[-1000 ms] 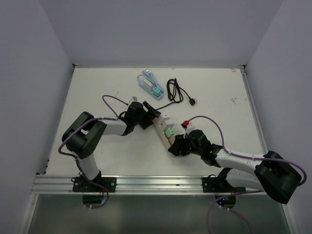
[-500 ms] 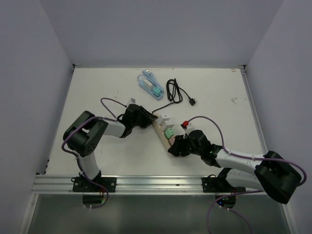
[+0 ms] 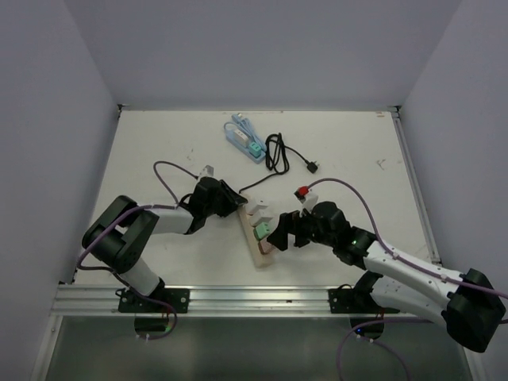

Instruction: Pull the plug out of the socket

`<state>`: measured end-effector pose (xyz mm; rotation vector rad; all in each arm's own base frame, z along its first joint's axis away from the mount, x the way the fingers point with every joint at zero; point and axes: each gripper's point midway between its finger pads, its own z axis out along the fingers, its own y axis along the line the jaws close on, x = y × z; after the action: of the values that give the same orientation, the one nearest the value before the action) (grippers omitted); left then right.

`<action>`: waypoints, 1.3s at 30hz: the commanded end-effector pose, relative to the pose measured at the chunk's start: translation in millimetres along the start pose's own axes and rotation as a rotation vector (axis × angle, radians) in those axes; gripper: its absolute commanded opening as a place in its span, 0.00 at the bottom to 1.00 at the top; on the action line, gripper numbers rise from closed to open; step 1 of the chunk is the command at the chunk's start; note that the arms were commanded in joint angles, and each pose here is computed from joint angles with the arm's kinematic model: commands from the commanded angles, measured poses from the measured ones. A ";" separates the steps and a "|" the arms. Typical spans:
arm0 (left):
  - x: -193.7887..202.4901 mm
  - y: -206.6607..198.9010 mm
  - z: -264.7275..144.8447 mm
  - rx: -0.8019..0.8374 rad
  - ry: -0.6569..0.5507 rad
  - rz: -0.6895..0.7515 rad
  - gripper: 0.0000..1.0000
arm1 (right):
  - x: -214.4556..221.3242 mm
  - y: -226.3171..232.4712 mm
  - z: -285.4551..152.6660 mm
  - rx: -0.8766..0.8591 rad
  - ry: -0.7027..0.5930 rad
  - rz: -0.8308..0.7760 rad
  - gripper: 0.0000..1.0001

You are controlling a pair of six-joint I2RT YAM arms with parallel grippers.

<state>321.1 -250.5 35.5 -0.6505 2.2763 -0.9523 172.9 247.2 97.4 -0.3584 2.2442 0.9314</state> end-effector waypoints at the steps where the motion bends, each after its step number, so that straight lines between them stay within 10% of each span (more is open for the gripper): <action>1: -6.0 4.8 -16.9 -0.011 -0.024 0.083 0.00 | -18.7 1.0 -17.4 0.077 0.007 -0.042 0.99; 13: -2.6 10.4 -43.0 0.000 -0.035 0.086 0.00 | -89.7 47.5 27.1 0.060 -0.015 0.139 0.99; 39: 4.2 12.2 -44.2 0.095 -0.018 0.045 0.00 | -67.4 27.3 112.0 0.127 0.131 0.204 0.96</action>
<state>276.3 -220.5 35.0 -0.5909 2.2786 -0.9658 252.4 325.7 78.3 -0.1227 2.5589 0.7917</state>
